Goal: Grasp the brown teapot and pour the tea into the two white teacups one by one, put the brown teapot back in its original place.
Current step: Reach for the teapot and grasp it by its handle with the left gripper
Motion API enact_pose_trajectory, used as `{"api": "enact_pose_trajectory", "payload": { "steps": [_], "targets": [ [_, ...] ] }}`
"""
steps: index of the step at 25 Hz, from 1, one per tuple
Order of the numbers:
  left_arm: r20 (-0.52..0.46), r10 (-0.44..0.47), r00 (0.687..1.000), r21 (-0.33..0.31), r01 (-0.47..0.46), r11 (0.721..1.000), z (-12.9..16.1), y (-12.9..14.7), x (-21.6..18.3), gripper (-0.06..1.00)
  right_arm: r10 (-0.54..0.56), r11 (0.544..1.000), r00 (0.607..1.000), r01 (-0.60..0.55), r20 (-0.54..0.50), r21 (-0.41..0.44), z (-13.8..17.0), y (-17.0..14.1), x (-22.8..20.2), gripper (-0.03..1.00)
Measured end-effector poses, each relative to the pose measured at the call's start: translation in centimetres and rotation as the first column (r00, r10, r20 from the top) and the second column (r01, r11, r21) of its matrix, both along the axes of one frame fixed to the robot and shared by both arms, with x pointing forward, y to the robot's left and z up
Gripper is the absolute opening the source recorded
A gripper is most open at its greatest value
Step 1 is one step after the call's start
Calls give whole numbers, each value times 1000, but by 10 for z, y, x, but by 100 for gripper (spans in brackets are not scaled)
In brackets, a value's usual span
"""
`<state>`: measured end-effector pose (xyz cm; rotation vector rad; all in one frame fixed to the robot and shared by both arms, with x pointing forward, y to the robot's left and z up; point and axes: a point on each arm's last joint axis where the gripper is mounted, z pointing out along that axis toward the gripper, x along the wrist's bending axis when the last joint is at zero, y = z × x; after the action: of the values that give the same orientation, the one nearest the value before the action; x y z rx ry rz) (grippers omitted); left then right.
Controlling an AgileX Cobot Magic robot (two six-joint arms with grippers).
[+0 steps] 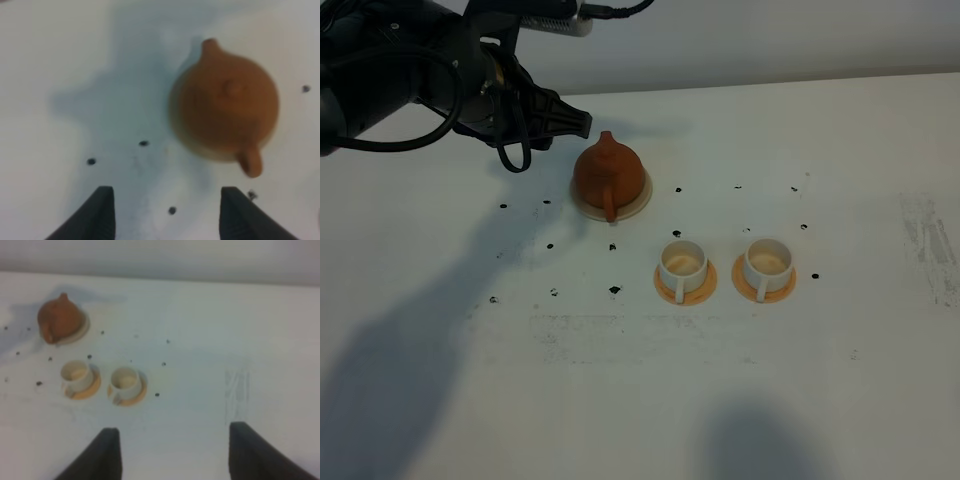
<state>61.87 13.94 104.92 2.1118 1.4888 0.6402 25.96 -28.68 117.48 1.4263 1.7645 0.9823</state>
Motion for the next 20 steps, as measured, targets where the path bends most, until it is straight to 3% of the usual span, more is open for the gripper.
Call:
{"api": "enact_pose_trajectory", "payload": {
  "steps": [15, 20],
  "targets": [
    [-26, 18, 999, 23, -17, 1000, -9, -3, 1, 45, -13, 1000, 999, 12, 52, 16, -92, -1, -21, 47],
    [-38, -1, 999, 30, 2, 1000, -17, -11, 1, 45, -15, 1000, 996, 13, 86, 24, -109, -1, -29, 46]
  ]
}}
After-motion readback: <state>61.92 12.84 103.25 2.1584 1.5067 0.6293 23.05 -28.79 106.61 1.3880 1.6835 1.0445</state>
